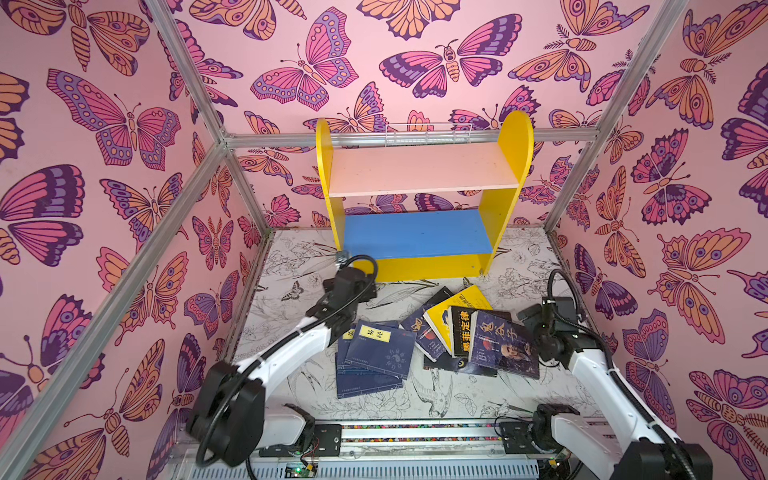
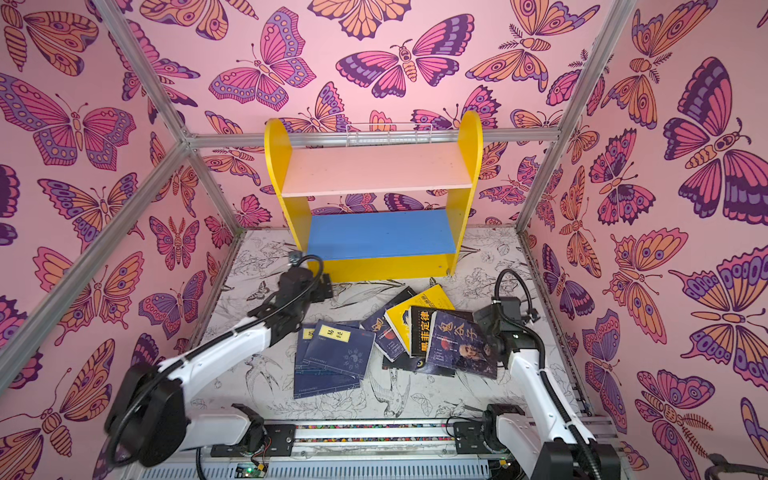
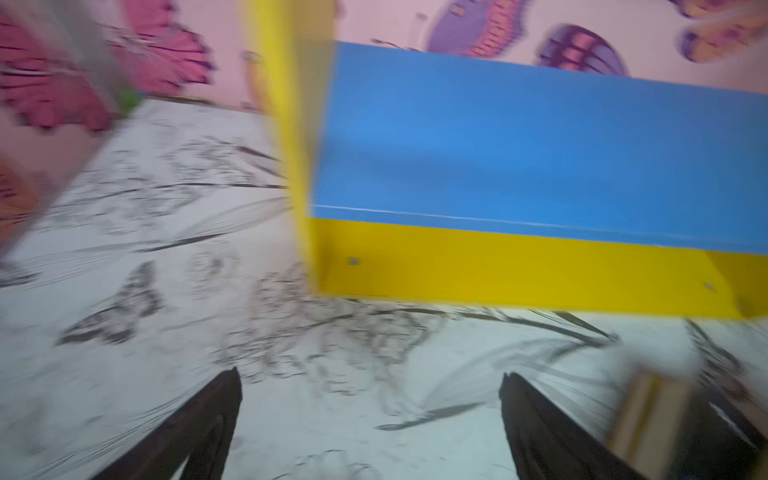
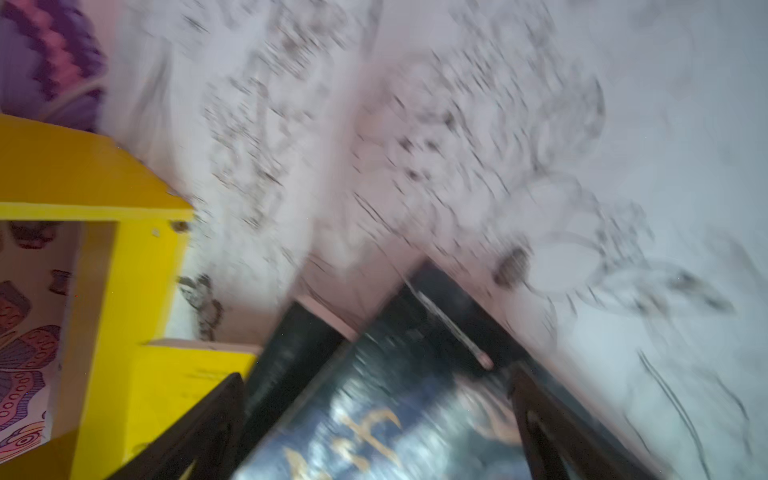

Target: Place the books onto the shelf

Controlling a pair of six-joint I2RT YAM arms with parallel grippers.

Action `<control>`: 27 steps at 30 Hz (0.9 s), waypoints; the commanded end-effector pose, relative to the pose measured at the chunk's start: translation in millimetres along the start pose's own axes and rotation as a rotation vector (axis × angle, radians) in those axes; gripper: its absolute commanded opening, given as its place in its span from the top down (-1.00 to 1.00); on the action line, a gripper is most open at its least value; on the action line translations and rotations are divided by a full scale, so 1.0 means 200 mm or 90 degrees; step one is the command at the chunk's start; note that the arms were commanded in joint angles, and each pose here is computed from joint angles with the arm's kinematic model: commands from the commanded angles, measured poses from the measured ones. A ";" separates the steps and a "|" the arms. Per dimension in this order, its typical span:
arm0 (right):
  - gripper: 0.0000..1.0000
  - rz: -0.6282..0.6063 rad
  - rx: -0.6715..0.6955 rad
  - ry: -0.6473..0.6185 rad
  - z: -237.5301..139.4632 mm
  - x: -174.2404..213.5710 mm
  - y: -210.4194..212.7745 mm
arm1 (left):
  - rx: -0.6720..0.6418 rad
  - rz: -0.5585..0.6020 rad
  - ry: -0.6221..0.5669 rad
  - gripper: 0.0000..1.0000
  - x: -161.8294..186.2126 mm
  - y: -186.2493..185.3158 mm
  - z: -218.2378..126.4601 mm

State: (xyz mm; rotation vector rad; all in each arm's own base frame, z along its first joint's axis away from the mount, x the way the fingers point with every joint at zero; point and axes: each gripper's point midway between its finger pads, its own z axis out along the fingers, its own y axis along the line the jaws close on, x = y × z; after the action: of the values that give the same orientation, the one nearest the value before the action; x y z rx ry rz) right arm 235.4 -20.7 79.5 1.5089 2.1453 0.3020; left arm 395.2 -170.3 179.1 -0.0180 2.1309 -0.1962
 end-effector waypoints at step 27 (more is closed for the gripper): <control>-0.88 0.246 -0.031 0.254 0.15 0.45 -0.18 | 0.515 0.298 0.309 -0.56 0.69 -1.53 0.22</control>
State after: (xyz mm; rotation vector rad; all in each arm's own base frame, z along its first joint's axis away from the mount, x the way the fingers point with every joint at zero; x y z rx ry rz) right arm 200.5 54.5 35.5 1.9679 2.0735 0.9247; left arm 330.1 -495.2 99.2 1.0704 2.2817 -0.9005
